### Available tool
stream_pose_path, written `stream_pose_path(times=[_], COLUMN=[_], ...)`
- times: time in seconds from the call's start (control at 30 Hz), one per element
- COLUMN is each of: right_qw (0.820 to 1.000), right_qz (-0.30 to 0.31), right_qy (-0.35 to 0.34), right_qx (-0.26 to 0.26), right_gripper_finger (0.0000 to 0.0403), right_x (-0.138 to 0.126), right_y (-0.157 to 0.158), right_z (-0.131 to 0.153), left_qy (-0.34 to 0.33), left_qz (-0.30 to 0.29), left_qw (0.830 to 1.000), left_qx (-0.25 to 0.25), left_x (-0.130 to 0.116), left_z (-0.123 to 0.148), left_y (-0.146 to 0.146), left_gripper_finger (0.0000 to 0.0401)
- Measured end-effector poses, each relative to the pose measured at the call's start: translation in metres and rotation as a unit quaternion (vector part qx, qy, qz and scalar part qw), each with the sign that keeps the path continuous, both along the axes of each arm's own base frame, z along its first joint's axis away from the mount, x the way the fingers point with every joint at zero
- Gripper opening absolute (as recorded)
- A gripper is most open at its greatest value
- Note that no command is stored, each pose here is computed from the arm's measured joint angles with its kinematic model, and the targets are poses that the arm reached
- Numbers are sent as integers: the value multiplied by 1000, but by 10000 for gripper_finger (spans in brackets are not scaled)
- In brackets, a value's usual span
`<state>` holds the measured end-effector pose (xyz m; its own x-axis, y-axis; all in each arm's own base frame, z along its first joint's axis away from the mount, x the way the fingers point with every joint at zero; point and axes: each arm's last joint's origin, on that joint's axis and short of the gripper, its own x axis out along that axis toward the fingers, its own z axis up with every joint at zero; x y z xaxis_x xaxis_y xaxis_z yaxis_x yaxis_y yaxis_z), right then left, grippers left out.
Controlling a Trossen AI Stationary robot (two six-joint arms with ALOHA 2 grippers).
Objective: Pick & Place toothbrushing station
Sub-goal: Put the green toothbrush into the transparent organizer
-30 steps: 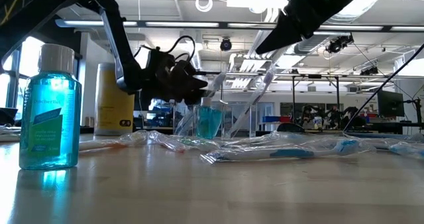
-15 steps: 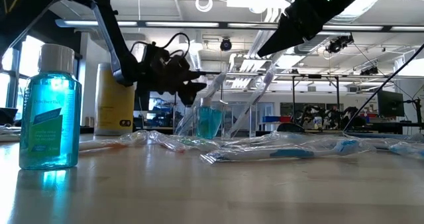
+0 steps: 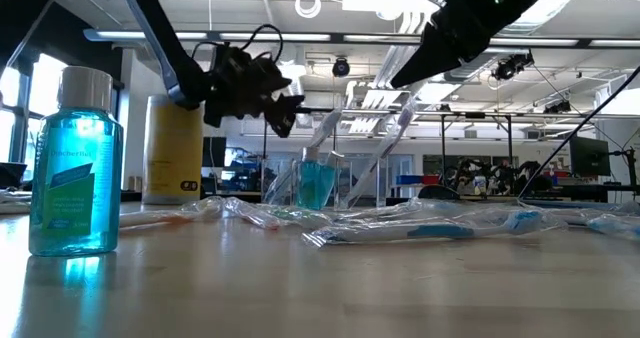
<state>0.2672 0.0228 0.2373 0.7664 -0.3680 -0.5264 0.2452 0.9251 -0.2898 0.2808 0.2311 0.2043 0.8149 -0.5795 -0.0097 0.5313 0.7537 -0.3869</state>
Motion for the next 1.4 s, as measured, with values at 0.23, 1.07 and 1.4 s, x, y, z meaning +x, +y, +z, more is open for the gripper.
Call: stream_pose_path(times=[0.23, 1.07, 1.4], right_qw=[999, 906, 903], right_qz=[-11, -390, -364], right_qy=[31, 67, 28], right_qx=[11, 150, 226], right_gripper_finger=[164, 164, 164], right_x=[-5, -50, -38], right_y=[2, -93, -145], right_z=[-6, -20, -42], left_qy=[3, 128, 123], left_qz=[-14, -68, -135], left_qw=[1000, 989, 983], left_qx=[4, 1, 31], left_x=[-10, -28, -27], left_z=[24, 24, 28], left_y=[-10, -83, -122], left_gripper_finger=[174, 174, 174])
